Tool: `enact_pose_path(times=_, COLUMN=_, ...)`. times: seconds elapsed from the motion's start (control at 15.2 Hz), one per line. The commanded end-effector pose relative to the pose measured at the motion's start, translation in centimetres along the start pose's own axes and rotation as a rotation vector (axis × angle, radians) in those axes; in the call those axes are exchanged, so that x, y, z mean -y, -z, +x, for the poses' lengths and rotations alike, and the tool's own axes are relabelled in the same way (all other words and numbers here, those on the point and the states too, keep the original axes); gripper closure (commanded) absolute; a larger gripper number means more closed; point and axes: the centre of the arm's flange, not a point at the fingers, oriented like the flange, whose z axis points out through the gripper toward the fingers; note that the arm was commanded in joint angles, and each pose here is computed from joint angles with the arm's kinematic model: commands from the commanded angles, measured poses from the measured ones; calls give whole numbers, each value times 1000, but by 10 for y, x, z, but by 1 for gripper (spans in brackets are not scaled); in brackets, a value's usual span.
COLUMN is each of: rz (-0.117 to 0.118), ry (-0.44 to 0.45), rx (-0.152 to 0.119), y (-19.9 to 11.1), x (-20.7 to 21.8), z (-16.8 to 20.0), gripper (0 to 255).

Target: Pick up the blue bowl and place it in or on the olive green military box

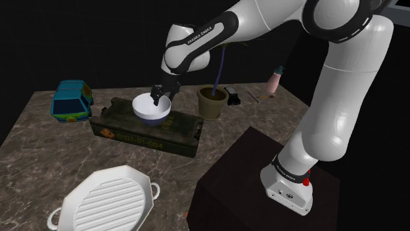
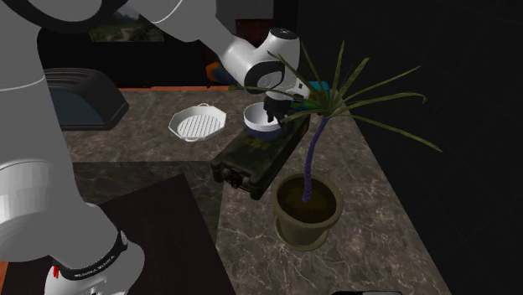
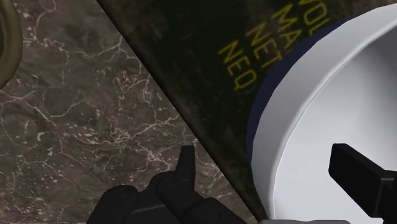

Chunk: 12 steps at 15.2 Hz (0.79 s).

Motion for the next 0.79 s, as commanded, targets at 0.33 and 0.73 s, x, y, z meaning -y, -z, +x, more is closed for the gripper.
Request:
enact_pose_path(times=0.33, rz=0, ry=0, rx=0, y=50, x=0, z=0, gripper=0)
enact_pose_path(times=0.73, rz=0, ry=0, rx=0, y=50, x=0, z=0, gripper=0)
